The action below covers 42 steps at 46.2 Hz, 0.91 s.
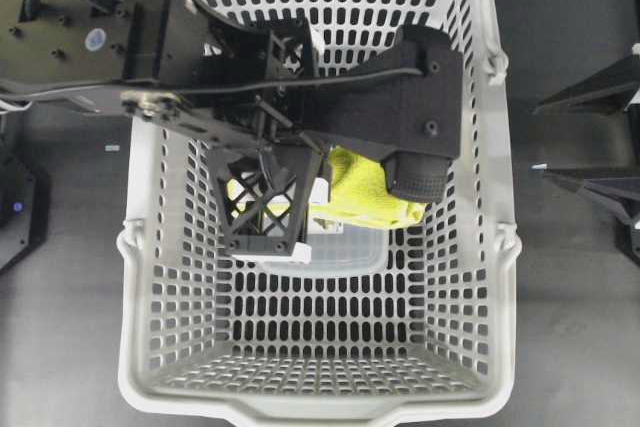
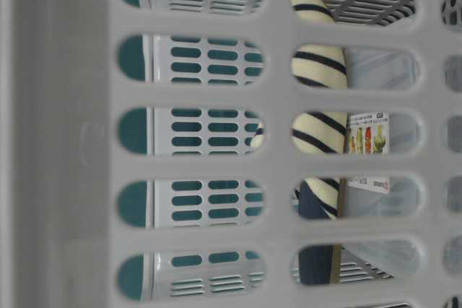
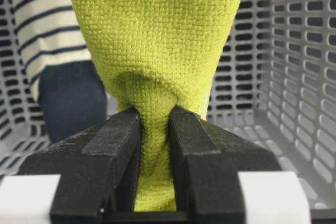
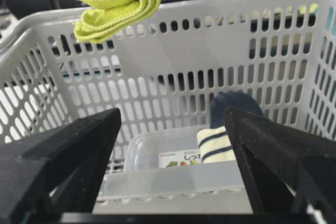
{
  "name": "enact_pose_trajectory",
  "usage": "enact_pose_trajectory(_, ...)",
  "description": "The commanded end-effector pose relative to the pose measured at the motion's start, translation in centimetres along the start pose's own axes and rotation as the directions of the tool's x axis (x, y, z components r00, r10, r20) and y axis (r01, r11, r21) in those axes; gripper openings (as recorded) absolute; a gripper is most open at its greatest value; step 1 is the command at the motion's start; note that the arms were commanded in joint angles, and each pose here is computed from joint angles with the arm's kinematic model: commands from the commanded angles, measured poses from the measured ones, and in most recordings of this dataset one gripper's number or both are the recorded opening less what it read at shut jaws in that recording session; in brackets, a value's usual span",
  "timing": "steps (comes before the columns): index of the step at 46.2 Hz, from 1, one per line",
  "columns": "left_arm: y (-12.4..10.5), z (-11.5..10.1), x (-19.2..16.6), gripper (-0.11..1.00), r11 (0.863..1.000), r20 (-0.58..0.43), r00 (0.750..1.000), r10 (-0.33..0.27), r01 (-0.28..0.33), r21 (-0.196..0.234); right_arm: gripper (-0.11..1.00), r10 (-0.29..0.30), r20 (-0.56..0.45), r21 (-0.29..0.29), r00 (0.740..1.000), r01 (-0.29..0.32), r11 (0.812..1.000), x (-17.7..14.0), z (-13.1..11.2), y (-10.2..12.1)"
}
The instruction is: Pick up the yellow cloth from the shopping basket with the left arm.
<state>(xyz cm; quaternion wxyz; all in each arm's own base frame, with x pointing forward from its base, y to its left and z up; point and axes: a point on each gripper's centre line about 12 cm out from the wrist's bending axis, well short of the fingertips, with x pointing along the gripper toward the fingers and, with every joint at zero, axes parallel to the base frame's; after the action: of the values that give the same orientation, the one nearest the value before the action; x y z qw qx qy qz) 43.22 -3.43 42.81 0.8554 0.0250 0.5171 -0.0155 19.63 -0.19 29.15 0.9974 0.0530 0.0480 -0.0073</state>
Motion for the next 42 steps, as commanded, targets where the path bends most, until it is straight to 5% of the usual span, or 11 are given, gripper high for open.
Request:
enact_pose_trajectory(1, 0.22, 0.15, -1.47, 0.14, 1.000, 0.040, 0.999, 0.004, -0.004, -0.006, 0.76, 0.003, 0.017, 0.006, 1.000, -0.003, 1.000, 0.09, 0.49, 0.08)
enact_pose_trajectory(42, 0.35, 0.08, -1.38, 0.14, 1.000, 0.031, 1.000, 0.005, -0.005, -0.007, 0.76, 0.004, 0.029, 0.012, 1.000, -0.005, 1.000, -0.14, 0.71, 0.10)
